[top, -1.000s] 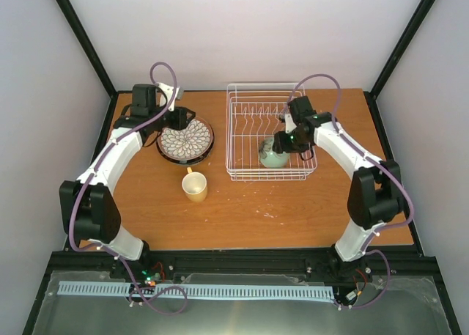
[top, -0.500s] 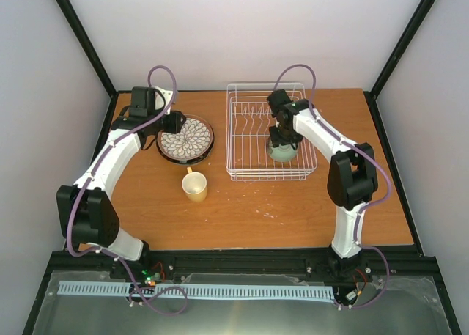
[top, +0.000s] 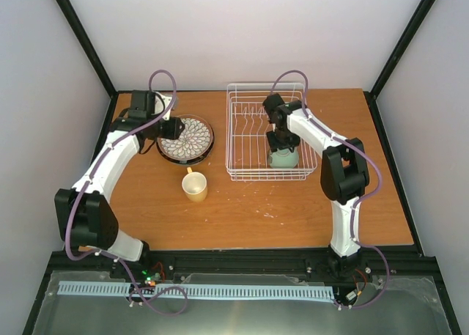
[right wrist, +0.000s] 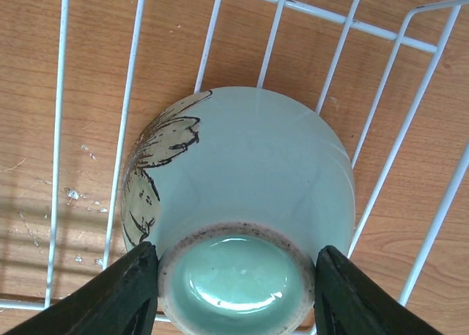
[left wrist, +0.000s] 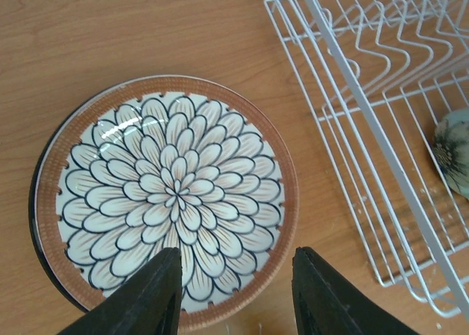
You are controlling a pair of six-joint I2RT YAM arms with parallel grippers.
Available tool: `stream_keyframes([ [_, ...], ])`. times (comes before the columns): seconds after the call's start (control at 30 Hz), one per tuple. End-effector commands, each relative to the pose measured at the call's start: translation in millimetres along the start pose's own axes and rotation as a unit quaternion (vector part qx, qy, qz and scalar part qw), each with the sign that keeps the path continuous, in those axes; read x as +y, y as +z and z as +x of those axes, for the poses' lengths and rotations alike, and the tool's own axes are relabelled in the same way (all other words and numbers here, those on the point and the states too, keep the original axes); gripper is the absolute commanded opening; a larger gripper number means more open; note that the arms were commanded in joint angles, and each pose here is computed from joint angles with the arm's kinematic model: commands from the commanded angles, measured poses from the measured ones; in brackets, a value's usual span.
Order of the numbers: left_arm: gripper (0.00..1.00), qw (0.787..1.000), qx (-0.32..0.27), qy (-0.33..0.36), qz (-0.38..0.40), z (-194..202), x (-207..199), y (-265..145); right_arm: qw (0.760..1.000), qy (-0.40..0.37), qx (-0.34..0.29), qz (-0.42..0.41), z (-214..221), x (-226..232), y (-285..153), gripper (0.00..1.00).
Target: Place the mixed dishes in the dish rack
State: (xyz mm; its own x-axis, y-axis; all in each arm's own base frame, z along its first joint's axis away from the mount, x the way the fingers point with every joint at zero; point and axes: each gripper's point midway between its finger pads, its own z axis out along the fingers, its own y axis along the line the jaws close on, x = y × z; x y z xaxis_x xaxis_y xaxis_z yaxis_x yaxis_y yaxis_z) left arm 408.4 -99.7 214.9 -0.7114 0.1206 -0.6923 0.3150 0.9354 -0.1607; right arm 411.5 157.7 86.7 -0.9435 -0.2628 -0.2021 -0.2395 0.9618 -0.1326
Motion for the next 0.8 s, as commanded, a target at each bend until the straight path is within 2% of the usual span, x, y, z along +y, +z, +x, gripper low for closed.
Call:
stream_keyframes([
  [0.0, 0.42, 0.999, -0.003, 0.027, 0.033, 5, -20, -29, 1.000, 0.004, 0.025, 0.016, 7, -11, 10, 0.20],
  [0.13, 0.44, 0.998, 0.011, 0.051, 0.044, 17, -33, -39, 0.999, 0.008, 0.023, 0.027, 8, -16, 7, 0.49],
  [0.3, 0.47, 0.995, 0.022, 0.079, 0.054, 36, -54, -43, 0.999, 0.014, 0.010, 0.038, 8, -22, -3, 0.68],
  [0.33, 0.47, 0.995, 0.030, 0.084, 0.053, 41, -57, -42, 0.999, 0.016, 0.007, 0.040, 8, -23, -6, 0.74],
  [0.43, 0.47, 0.993, 0.059, 0.093, 0.031, 58, -56, -34, 0.999, 0.018, 0.000, 0.039, 8, -25, -10, 0.83],
  [0.6, 0.47, 0.991, 0.079, 0.105, 0.021, 70, -58, -35, 0.998, 0.027, -0.029, 0.041, 4, -29, -28, 0.86],
  [0.77, 0.46, 0.987, 0.104, 0.125, 0.018, 89, -61, -39, 0.993, 0.040, -0.108, 0.036, -10, -38, -80, 0.86],
])
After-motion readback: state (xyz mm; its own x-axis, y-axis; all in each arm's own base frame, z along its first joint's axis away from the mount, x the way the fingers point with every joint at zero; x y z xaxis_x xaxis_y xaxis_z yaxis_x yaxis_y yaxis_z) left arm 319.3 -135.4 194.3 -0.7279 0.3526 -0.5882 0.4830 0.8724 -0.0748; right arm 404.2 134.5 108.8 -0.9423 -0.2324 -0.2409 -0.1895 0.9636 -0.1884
